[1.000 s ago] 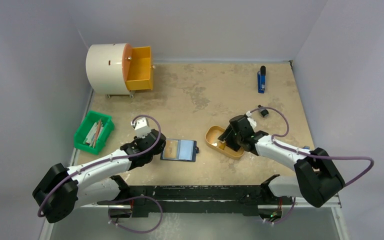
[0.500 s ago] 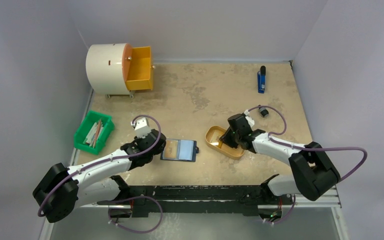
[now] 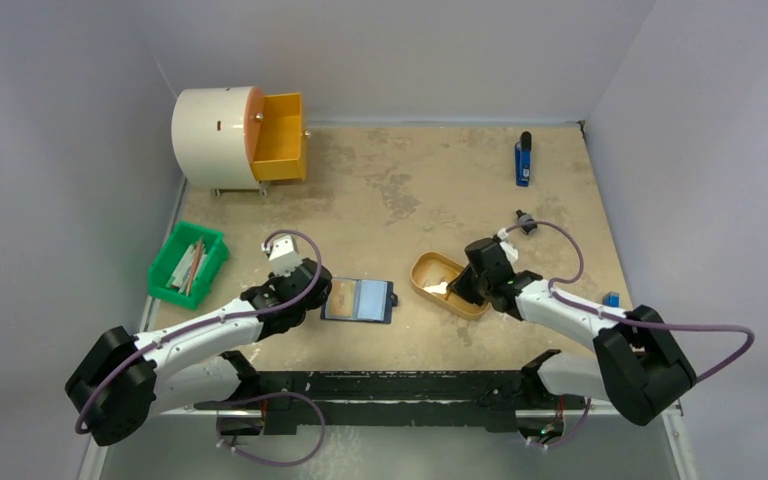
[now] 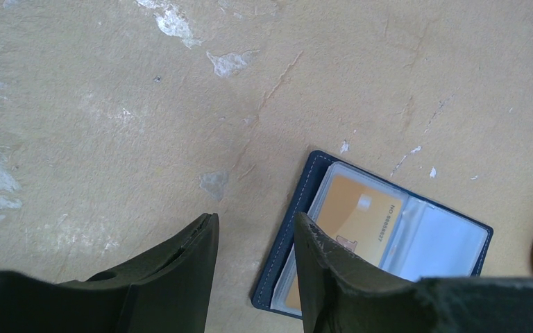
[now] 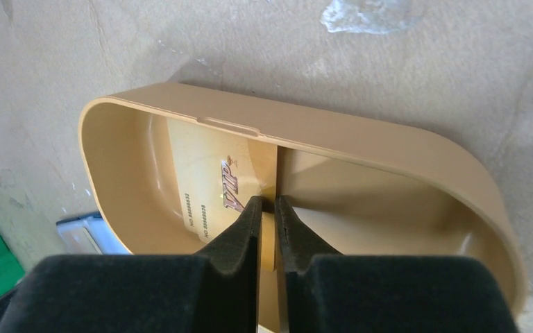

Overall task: Put the credit cards into the card holder
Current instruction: Pick up the credit card from the storage box.

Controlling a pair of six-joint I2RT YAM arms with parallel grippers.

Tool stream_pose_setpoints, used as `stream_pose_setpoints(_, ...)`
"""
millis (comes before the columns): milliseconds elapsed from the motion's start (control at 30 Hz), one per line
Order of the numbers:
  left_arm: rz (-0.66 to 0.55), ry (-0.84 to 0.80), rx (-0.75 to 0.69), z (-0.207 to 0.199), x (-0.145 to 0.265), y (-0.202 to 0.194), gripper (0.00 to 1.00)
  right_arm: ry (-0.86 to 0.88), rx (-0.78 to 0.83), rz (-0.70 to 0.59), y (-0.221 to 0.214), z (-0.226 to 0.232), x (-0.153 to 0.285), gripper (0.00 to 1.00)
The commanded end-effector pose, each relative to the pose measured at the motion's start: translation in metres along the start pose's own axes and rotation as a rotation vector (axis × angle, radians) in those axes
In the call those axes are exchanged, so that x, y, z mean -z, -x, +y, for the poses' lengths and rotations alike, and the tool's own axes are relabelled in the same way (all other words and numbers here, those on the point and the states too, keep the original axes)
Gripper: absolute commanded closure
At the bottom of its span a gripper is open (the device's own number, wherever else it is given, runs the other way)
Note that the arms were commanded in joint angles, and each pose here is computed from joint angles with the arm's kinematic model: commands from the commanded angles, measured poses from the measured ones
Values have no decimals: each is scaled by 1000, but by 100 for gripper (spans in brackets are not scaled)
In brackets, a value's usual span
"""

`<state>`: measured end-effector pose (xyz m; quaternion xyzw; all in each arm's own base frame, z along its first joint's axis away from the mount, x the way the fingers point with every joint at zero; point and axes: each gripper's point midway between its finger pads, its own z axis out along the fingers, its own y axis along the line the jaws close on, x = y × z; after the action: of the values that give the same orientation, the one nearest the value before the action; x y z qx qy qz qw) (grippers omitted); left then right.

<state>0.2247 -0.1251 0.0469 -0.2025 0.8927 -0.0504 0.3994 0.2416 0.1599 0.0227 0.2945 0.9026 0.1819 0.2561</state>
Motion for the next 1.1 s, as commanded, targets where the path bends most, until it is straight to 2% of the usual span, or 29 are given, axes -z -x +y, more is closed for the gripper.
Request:
stream_pose_setpoints(0, -31, -27, 42, -11, 3, 11, 57, -95, 16, -4, -4, -32, 6, 92)
stream_pose_setpoints(133, -31, -28, 39, -13, 3, 13, 57, -57, 14, -21, 1, -23, 14, 100)
stream_pose_setpoints(1067, -37, -28, 41, -13, 4, 15, 57, 179, 41, -21, 24, 53, 59, 100)
